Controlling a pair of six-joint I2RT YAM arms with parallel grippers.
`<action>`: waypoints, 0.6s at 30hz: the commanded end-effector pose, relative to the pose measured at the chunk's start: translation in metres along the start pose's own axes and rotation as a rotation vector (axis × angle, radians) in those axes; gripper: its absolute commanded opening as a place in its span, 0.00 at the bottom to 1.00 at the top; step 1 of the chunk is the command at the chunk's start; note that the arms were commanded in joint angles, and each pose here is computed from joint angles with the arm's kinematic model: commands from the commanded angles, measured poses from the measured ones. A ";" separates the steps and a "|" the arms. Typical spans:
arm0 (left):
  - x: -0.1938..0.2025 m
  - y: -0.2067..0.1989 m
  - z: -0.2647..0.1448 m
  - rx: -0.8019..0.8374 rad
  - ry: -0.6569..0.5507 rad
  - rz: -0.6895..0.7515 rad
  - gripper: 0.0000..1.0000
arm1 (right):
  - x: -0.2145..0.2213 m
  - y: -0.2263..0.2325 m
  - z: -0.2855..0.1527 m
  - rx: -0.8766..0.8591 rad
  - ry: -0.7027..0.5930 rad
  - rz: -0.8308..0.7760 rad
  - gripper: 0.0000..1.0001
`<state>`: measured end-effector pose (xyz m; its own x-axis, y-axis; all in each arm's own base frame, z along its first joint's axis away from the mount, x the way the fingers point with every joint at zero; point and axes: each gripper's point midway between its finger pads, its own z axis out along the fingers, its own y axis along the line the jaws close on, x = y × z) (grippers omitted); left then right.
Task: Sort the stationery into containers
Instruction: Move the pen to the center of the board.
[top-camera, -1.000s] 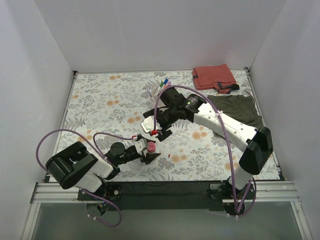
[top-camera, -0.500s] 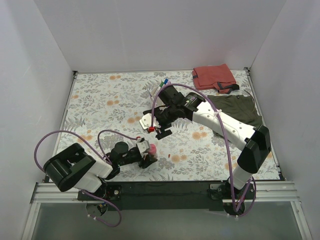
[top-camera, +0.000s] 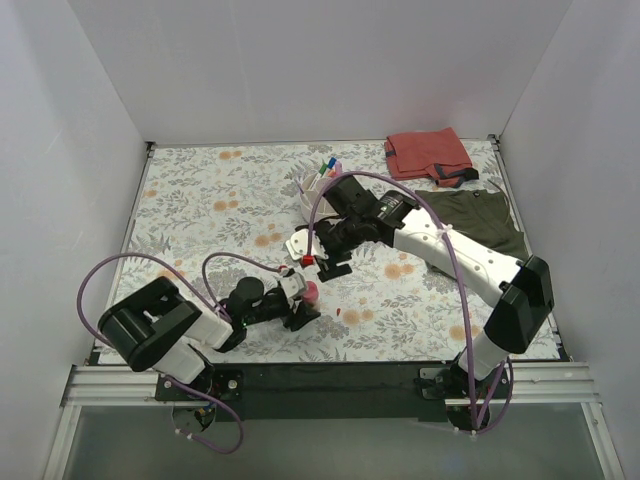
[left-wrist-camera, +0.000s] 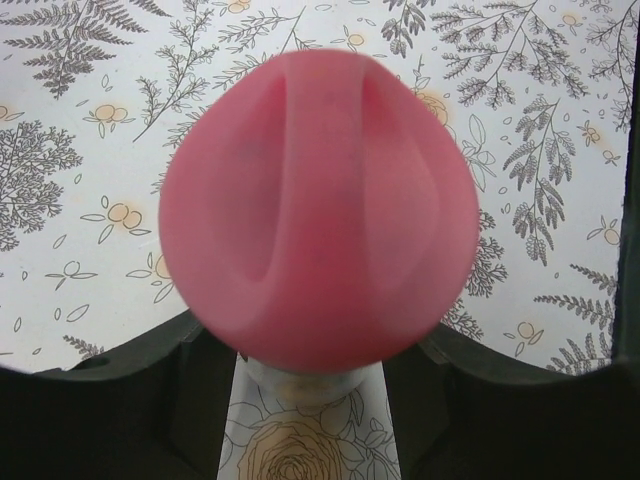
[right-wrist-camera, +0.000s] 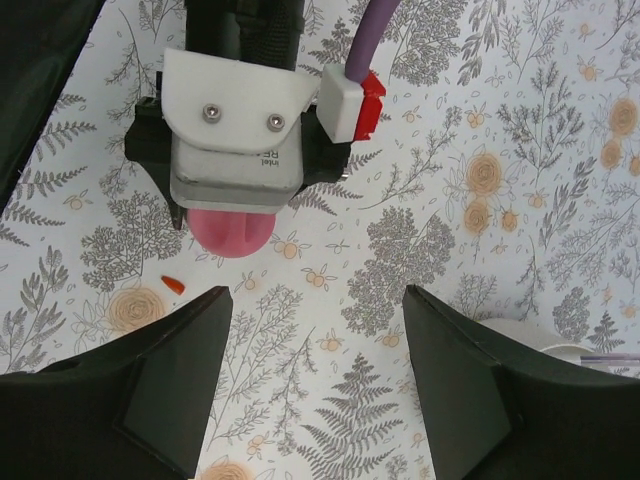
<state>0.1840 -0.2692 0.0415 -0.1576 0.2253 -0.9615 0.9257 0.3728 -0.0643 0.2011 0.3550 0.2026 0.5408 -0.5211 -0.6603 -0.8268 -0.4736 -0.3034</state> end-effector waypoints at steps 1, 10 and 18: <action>0.000 0.008 0.009 -0.026 0.009 -0.043 0.34 | -0.005 -0.004 -0.022 0.078 -0.007 0.014 0.77; -0.006 0.013 0.032 -0.042 -0.047 -0.035 0.25 | 0.003 -0.015 -0.052 0.174 0.026 0.051 0.77; -0.004 0.033 0.048 -0.098 -0.074 0.066 0.27 | 0.002 -0.021 -0.070 0.238 0.037 0.063 0.78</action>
<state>0.2228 -0.3059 0.0432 -0.0979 0.1427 -0.9849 0.9097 0.4141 -0.0304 0.2263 0.3173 0.2378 0.4884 -0.5801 -0.6519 -0.8724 -0.3092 -0.3785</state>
